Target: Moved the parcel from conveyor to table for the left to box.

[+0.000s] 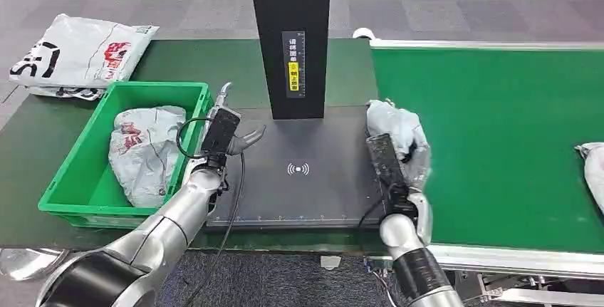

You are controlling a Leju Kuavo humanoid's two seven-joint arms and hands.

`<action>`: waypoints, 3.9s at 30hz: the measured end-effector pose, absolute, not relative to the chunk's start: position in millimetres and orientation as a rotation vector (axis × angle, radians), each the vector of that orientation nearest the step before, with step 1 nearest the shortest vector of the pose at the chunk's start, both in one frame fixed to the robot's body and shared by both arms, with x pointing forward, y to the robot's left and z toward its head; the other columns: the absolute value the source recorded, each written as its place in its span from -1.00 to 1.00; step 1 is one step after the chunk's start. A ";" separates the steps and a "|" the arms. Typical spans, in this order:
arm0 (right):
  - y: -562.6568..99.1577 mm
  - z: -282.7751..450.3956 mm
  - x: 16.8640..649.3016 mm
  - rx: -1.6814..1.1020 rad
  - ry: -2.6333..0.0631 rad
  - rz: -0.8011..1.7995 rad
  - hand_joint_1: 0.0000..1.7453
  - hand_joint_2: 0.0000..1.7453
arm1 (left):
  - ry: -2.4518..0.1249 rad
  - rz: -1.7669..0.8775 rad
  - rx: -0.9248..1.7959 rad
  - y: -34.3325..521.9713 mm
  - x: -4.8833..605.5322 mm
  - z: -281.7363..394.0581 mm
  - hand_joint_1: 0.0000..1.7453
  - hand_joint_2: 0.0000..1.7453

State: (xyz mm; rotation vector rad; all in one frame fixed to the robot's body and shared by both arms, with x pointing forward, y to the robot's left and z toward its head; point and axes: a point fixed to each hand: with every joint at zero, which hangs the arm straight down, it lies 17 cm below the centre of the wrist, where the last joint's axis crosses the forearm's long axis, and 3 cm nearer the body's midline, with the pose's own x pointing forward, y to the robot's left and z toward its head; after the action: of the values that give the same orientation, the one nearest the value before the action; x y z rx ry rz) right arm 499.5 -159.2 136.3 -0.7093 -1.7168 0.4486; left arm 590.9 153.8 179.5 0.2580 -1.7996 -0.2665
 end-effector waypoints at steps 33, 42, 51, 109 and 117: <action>13.6 40.0 438.0 -0.217 -1.479 0.943 -1.00 1.00 | -1.860 -0.252 0.322 169.7 602.4 211.6 -1.00 1.00; -44.5 104.5 460.8 -0.279 -1.738 0.595 -1.00 1.00 | -1.891 -0.179 0.295 183.4 592.1 208.9 -1.00 1.00; -90.8 158.6 463.1 -0.231 -1.941 0.259 -1.00 1.00 | -1.909 -0.179 0.180 173.6 588.3 211.9 -1.00 1.00; -228.0 175.9 484.9 -0.322 -1.974 -0.079 -1.00 1.00 | -1.539 -1.398 0.135 -20.9 480.4 58.6 1.00 1.00; -232.0 169.5 483.1 -0.317 -1.963 -0.115 -1.00 1.00 | -1.729 -1.004 0.047 2.9 513.7 116.3 1.00 1.00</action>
State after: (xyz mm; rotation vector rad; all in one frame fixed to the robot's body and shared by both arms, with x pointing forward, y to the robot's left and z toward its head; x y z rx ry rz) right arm 483.1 -232.0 169.5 -0.3174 -1.9630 -0.1153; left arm 513.7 2.9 116.3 0.0475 -1.7289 -1.0038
